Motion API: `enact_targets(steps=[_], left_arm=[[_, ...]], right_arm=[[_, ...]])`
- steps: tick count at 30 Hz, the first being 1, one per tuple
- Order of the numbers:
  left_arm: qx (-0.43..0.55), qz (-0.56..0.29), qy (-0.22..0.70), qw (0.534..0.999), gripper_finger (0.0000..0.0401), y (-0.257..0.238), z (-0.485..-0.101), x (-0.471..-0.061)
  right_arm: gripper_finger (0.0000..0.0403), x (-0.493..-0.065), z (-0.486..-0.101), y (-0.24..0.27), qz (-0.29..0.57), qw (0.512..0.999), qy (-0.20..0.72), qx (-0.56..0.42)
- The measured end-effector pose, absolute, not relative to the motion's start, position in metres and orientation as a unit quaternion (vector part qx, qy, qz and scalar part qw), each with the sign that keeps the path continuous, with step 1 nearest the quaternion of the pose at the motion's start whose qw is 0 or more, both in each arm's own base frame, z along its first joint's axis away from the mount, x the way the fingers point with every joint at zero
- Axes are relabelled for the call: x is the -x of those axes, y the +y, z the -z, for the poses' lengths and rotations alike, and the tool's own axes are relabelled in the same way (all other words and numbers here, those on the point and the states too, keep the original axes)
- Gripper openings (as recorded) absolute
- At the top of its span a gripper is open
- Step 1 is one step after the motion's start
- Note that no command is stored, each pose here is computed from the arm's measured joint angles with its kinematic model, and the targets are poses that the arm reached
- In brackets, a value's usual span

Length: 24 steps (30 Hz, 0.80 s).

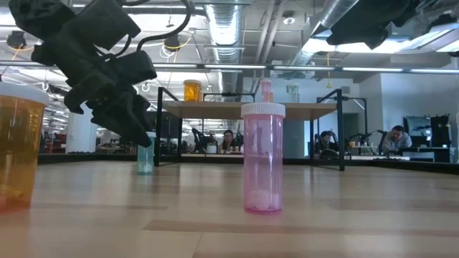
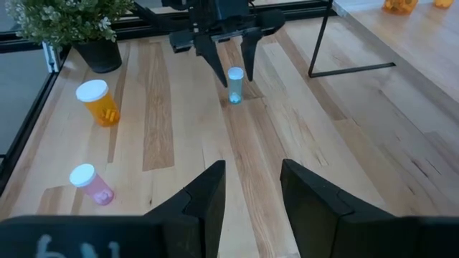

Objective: Pick and place medicine bottles onto shelf by color
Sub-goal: Put the top blue small pill bottle on the shelf

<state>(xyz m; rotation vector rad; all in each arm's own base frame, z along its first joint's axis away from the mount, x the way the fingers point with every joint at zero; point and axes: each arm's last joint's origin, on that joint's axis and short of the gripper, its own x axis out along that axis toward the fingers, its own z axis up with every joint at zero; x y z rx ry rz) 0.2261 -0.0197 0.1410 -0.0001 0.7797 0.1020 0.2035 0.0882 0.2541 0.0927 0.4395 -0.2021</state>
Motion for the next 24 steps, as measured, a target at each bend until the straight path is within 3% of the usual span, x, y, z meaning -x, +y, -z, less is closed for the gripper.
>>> enact_targets(steps=[13,24], left_arm=[[-0.006,-0.029,0.369,0.929,0.0099,-0.023,-0.172,-0.246],[-0.051,-0.043,0.36,0.931,0.011,-0.017,-0.235,-0.272]], right_arm=[[0.0156,-0.203,-0.254,0.088,0.1,0.97,0.218,-0.046],[0.0156,-0.203,-0.254,0.088,0.099,0.97,0.218,-0.045]])
